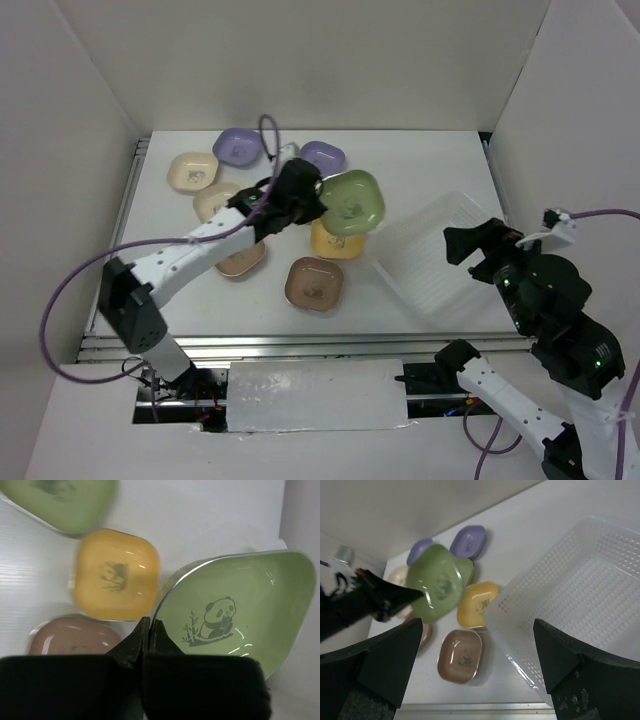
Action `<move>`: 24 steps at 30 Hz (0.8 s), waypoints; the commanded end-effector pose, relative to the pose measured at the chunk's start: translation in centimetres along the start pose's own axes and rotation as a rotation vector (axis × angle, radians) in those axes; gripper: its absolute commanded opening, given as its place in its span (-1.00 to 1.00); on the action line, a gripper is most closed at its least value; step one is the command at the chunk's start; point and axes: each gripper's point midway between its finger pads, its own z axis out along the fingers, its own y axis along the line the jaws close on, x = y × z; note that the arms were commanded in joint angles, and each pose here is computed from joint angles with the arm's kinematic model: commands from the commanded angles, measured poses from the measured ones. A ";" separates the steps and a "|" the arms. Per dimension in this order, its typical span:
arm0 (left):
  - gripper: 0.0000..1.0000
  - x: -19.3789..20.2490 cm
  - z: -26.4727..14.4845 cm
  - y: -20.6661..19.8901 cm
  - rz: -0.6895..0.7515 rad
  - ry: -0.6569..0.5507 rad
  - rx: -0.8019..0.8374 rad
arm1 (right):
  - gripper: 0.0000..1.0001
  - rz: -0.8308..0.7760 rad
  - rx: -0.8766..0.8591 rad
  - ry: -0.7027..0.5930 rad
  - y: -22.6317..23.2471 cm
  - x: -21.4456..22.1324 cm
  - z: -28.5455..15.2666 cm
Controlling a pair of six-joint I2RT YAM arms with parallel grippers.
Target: Place the plates into the plastic bin on the countertop
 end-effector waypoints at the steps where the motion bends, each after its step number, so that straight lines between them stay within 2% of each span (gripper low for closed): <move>1: -1.00 1.8 0.8 -6.9 -0.010 -0.033 0.083 | 1.00 0.091 0.128 -0.130 -3.0 -3.2 -2.8; 3: -1.00 4.9 3.6 -9.0 0.006 0.018 0.106 | 1.00 0.111 0.146 -0.153 -3.6 -3.5 -3.4; 5: -1.00 6.6 4.1 -12.7 0.015 0.033 0.190 | 1.00 0.109 0.158 -0.153 -4.0 -3.6 -3.8; 6: -1.00 9.1 6.5 -13.3 0.036 0.077 0.201 | 1.00 0.110 0.156 -0.148 -4.0 -3.6 -3.9; 8: -1.00 10.2 6.8 -16.6 0.051 0.094 0.261 | 1.00 0.106 0.164 -0.140 -4.2 -3.6 -4.2; 9: -1.00 13.2 9.7 -15.4 0.095 0.144 0.196 | 1.00 0.109 0.158 -0.139 -4.2 -3.6 -4.3; 10: -1.00 12.6 9.4 -17.7 0.084 0.130 0.236 | 1.00 0.108 0.160 -0.136 -4.3 -3.6 -4.4; 12: -1.00 15.6 11.6 -17.2 0.103 0.170 0.204 | 1.00 0.117 0.155 -0.148 -4.5 -4.0 -4.9; 17: -1.00 18.0 13.3 -17.7 0.060 0.217 0.228 | 1.00 0.120 0.149 -0.140 -5.0 -3.8 -5.4; 19: -0.88 18.4 14.0 -17.8 0.059 0.231 0.229 | 1.00 0.118 0.148 -0.135 -5.2 -3.5 -5.4; 20: -0.72 18.8 14.6 -17.5 0.062 0.241 0.224 | 1.00 0.122 0.144 -0.132 -5.2 -3.4 -5.3; 21: -0.33 18.6 14.5 -17.9 0.064 0.244 0.239 | 1.00 0.120 0.143 -0.129 -5.2 -3.3 -5.3; 22: -0.14 18.7 14.5 -18.0 0.068 0.251 0.243 | 1.00 0.123 0.137 -0.127 -5.2 -3.2 -5.3; 23: 0.13 18.4 13.8 -18.8 0.076 0.250 0.274 | 1.00 0.123 0.137 -0.125 -5.2 -3.1 -5.2; 24: 0.22 17.9 13.0 -19.3 0.081 0.240 0.290 | 1.00 0.119 0.137 -0.123 -5.2 -3.0 -5.2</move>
